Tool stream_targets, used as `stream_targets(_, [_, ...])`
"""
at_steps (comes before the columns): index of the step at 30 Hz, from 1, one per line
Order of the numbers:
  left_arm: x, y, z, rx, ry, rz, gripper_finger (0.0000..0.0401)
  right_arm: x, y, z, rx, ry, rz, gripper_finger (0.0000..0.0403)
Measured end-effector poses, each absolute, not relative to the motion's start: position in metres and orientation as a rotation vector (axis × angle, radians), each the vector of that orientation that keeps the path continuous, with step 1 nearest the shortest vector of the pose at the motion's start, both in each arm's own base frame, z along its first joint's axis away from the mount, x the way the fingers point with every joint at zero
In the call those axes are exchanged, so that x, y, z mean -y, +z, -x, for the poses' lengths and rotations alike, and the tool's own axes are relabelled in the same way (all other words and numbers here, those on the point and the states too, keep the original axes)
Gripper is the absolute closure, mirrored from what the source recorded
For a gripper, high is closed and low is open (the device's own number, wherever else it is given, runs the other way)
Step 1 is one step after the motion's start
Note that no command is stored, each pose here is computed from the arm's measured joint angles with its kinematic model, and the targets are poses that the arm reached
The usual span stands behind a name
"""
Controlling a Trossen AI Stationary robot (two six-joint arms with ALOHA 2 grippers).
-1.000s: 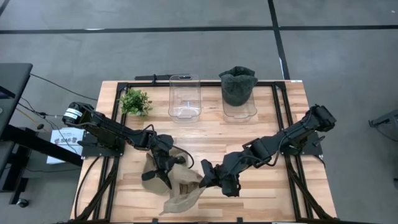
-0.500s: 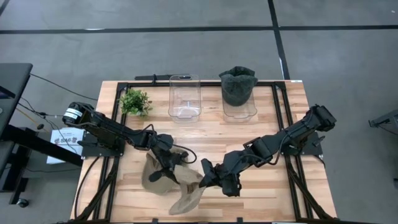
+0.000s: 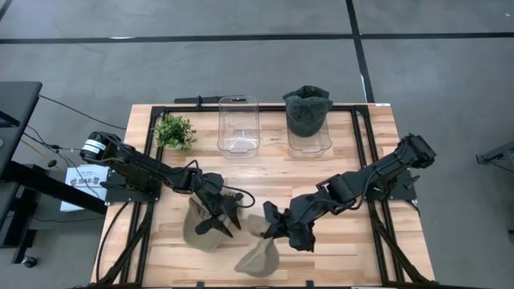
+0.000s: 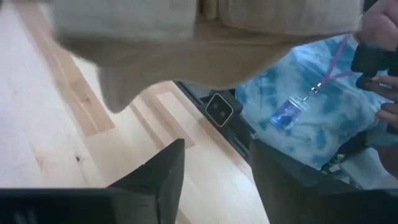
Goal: Pick & Place hat
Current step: Put the right brown cap into the left transparent bin
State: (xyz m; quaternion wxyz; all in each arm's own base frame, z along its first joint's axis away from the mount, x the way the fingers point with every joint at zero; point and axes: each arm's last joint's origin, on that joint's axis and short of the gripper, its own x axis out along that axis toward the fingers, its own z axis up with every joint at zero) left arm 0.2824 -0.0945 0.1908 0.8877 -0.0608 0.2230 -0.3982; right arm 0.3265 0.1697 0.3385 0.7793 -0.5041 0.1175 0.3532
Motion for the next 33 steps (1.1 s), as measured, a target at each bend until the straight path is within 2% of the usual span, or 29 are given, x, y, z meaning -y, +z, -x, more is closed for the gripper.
stream_targets(10, [0.088, 0.229, -0.267, -0.337, -0.783, 0.102, 0.0224, -0.141, 0.35, -0.306, -0.468, 0.718, 0.892, 0.0402])
stream_targets(15, [0.081, 0.257, -0.254, -0.214, -0.667, 0.066, 0.0224, -0.12, 0.355, -0.305, -0.528, 0.652, 0.808, 0.0402])
stream_targets(19, [0.071, 0.274, -0.252, -0.098, -0.529, 0.035, 0.0224, -0.102, 0.355, -0.311, -0.554, 0.593, 0.775, 0.0402])
stream_targets(25, [0.051, 0.279, -0.26, -0.079, -0.434, 0.043, 0.0225, -0.077, 0.356, -0.319, -0.57, 0.539, 0.728, 0.0401])
stream_targets(33, [0.035, 0.302, -0.267, -0.019, -0.457, 0.071, 0.0225, -0.053, 0.355, -0.323, -0.583, 0.516, 0.663, 0.0402])
